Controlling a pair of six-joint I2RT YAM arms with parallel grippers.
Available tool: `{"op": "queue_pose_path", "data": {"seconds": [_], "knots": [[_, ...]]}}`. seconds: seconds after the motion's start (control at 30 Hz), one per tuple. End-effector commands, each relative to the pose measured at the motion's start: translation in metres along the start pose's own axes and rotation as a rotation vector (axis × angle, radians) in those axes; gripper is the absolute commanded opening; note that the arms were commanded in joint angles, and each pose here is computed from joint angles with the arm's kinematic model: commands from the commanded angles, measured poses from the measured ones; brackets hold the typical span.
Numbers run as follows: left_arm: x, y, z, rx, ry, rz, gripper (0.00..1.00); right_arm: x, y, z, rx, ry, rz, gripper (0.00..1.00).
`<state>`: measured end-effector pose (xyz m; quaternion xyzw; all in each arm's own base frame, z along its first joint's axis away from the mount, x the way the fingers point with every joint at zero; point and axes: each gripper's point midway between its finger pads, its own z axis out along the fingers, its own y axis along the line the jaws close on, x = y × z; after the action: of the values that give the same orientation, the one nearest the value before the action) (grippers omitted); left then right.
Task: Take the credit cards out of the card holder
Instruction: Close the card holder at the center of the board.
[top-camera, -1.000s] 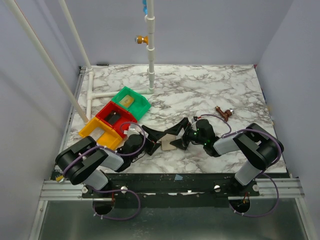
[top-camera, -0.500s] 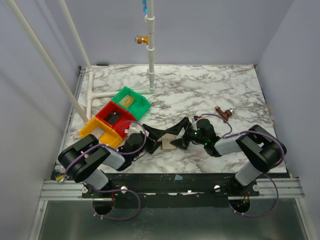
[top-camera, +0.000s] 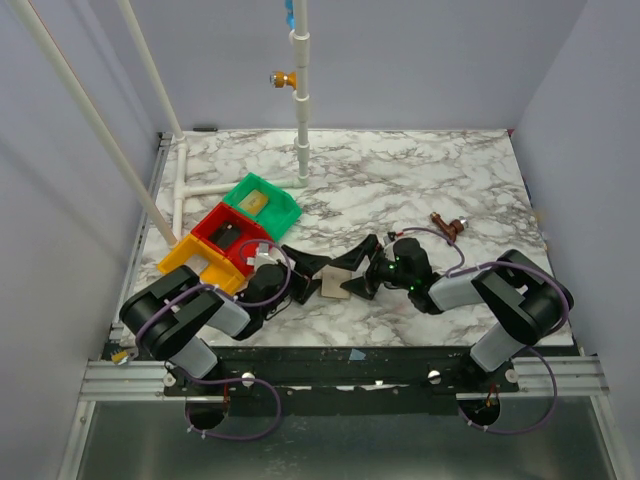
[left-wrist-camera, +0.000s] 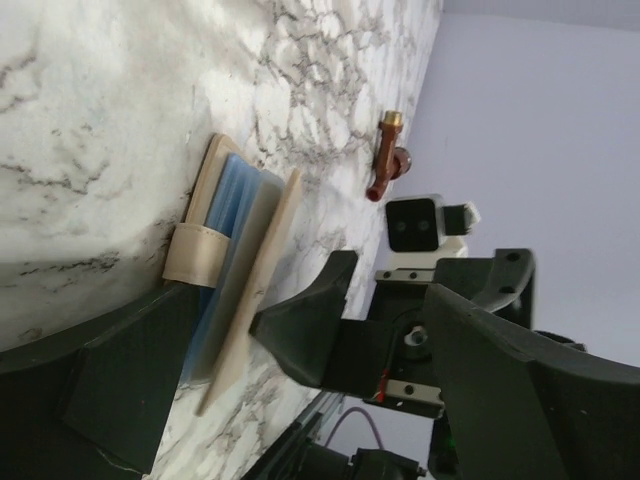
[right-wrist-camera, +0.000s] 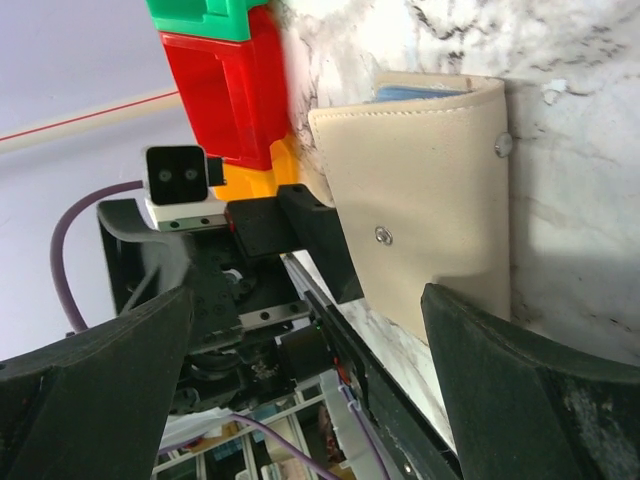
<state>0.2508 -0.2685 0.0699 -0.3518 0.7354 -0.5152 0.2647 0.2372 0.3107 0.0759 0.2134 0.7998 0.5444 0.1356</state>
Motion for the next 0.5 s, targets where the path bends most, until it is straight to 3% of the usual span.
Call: {"op": "queue_pose_path", "data": {"seconds": [0.0,0.47], "knots": [[-0.0143,-0.0278,0.0034,0.108,-0.059,-0.040,0.99,0.0081,-0.0171,-0.0051,0.048,0.015,0.003,1.00],[-0.0179,-0.0341,-0.0009,0.167,-0.062,-0.082,0.99,0.0053,-0.0147,-0.0031,0.045,0.007,0.003,1.00]]}}
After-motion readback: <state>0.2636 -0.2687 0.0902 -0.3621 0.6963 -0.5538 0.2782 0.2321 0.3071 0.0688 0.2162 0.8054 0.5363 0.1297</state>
